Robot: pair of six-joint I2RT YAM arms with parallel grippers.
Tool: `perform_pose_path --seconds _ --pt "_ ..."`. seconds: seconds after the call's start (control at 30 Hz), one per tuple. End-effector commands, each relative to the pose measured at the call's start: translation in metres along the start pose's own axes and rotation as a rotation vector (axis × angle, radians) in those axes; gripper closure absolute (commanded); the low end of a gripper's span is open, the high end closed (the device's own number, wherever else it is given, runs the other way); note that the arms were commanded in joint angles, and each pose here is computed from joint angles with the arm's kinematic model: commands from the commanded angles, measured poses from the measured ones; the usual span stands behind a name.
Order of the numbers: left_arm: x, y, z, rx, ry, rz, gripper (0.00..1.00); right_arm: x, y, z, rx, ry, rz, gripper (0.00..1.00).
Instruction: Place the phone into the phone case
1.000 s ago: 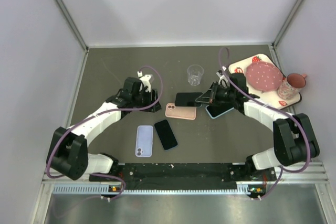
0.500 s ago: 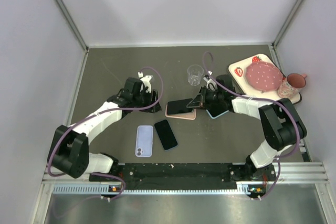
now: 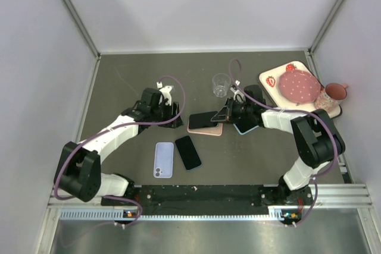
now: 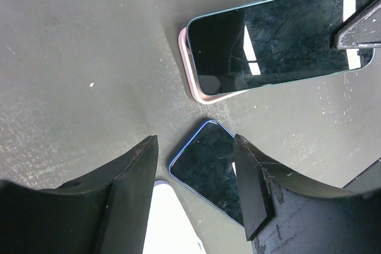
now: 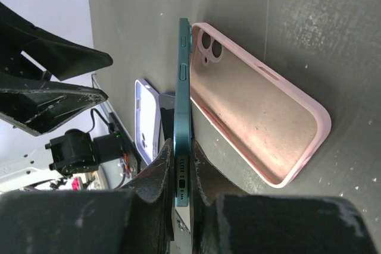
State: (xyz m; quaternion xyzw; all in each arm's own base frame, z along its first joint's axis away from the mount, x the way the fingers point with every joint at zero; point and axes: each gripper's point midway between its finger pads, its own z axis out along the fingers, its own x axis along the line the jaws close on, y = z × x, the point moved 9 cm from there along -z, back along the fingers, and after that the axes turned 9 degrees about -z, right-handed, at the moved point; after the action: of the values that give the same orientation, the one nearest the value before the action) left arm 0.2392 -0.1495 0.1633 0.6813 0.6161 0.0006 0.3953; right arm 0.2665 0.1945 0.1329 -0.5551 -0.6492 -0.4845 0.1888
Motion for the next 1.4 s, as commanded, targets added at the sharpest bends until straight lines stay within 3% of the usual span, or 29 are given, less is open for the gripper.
perform_pose_path --seconds 0.0,0.83,1.37 --pt "0.000 0.004 0.000 -0.022 0.006 0.020 0.41 0.001 0.000 0.004 -0.010 0.034 -0.042 1.00" --pt "0.000 0.017 0.023 -0.018 0.020 -0.023 0.43 -0.031 -0.032 0.010 0.142 -0.111 0.176 1.00" --pt "-0.013 0.023 0.049 0.005 -0.007 -0.005 0.44 -0.055 -0.044 0.018 0.204 -0.164 0.233 1.00"
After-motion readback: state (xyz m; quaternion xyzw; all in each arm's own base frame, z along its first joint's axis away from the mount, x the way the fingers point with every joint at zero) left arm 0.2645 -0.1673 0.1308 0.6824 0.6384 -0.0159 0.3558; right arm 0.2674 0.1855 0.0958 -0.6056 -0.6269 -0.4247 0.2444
